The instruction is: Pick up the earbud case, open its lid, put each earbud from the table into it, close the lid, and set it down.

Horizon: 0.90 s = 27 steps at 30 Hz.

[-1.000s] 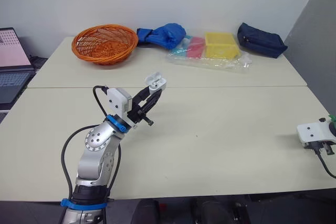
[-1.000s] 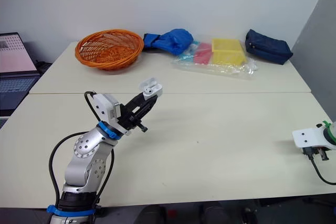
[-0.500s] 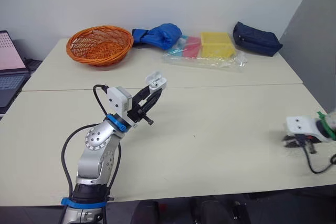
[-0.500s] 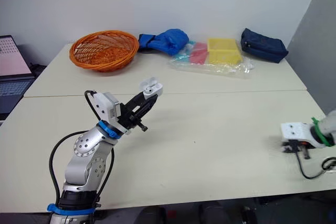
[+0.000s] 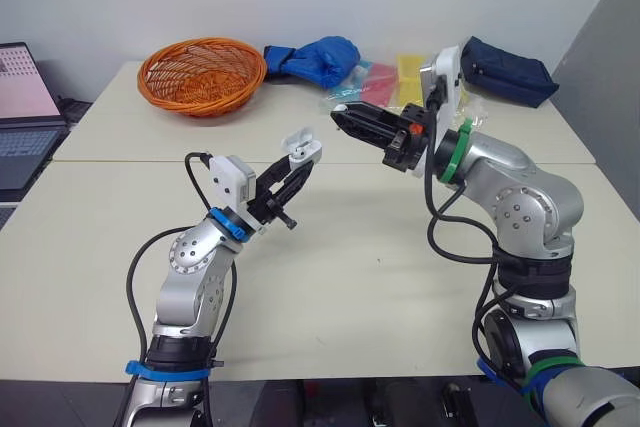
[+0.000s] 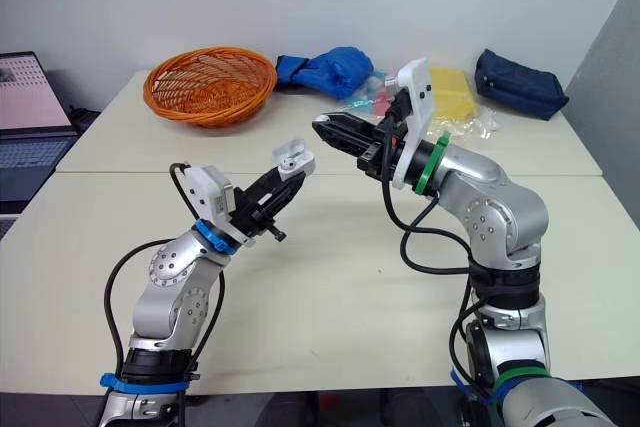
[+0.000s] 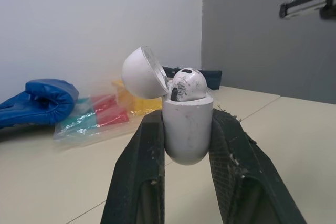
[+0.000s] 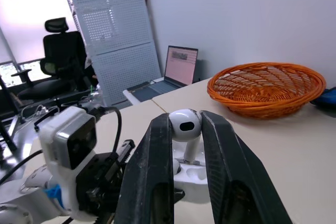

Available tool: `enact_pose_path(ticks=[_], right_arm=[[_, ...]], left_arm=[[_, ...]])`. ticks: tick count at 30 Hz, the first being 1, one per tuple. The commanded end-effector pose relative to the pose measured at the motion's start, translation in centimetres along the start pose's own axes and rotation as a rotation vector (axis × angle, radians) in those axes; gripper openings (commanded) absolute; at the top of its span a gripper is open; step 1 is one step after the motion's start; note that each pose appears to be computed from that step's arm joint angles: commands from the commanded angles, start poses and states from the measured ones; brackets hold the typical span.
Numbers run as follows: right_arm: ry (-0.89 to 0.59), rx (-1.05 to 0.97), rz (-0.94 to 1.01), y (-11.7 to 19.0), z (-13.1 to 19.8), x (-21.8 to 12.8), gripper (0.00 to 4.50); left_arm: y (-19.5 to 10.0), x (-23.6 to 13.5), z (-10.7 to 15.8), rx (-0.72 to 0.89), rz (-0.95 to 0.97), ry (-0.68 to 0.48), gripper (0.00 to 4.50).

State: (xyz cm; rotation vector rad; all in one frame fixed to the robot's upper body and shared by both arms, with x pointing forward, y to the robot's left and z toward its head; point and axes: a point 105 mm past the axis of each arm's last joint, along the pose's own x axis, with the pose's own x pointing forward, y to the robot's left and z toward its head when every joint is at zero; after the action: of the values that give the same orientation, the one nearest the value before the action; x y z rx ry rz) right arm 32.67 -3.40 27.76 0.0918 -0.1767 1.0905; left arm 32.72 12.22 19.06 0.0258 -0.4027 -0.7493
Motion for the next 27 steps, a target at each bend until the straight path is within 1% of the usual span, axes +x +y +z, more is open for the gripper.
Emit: enact_pose_path(ticks=[1, 11, 19, 27], right_arm=[[-0.049, -0.071, -0.030, 0.3, 0.9, 1.0, 0.41], [-0.029, -0.099, -0.025, 0.9, -1.1, 2.2, 0.41], [0.033, -0.145, -0.051, 0.1, -3.0, 2.2, 0.41], [0.041, -0.186, -0.067, -0.6, -3.2, 2.2, 0.41]], left_arm=[[-0.4, 0.7, 1.3, 0.013, -0.039, -0.045, 0.78], [-1.0, 1.4, 1.8, 0.003, -0.066, -0.063, 0.78], [-1.5, 1.5, 1.9, -0.006, -0.079, -0.066, 0.78], [-1.8, 1.4, 2.1, -0.027, -0.091, -0.076, 0.78]])
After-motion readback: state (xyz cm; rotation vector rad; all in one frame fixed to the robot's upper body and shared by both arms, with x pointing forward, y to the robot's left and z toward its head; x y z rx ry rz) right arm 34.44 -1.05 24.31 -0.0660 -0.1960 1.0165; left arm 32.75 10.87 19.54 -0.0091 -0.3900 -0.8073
